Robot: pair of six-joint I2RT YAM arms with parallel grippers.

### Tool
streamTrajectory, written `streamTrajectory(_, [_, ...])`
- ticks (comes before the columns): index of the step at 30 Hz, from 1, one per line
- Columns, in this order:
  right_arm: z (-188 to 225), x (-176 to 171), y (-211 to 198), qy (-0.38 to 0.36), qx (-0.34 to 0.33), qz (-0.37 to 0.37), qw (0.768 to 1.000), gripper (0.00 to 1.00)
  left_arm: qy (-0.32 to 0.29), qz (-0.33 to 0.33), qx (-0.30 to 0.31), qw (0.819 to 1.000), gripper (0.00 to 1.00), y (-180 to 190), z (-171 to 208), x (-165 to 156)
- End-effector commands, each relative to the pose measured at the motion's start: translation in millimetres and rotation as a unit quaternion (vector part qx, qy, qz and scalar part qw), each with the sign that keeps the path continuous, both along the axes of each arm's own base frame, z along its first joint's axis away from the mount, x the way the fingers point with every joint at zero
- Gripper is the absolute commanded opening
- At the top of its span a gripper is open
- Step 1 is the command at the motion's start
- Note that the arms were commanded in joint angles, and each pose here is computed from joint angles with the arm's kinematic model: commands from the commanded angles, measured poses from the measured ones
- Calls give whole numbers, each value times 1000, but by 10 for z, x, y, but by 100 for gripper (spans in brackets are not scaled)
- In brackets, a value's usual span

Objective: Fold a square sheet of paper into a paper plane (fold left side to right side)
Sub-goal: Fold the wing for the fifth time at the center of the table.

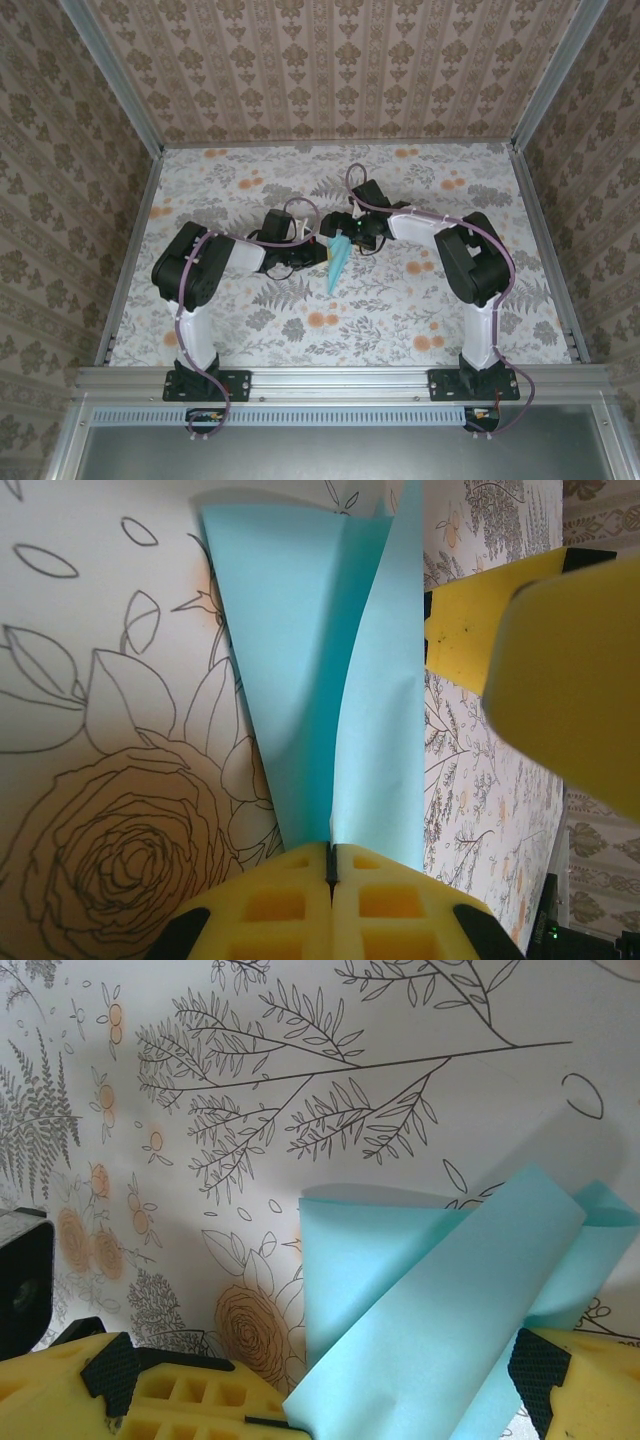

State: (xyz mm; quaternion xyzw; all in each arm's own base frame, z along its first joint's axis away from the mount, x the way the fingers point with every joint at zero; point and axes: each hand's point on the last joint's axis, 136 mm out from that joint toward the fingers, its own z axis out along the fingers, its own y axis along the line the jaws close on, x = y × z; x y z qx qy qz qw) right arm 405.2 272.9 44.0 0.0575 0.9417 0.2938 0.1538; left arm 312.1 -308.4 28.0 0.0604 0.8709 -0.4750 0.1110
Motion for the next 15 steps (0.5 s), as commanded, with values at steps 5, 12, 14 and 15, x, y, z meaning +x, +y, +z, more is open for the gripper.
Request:
streamTrajectory(5, [102, -64, -72, 0, 24, -7, 1000, 100, 19, -3, 28, 999, 0, 58, -204, -39])
streamTrajectory(12, [241, -87, -211, -21, 8, -14, 1000, 100, 23, -4, 33, 999, 0, 62, -223, -46])
streamTrajectory(14, [277, -114, -237, -25, 6, -12, 1000, 100, 22, -4, 33, 999, 0, 61, -220, -41])
streamTrajectory(15, [297, -120, -243, -28, 6, -11, 1000, 100, 23, -5, 33, 999, 0, 58, -221, -46])
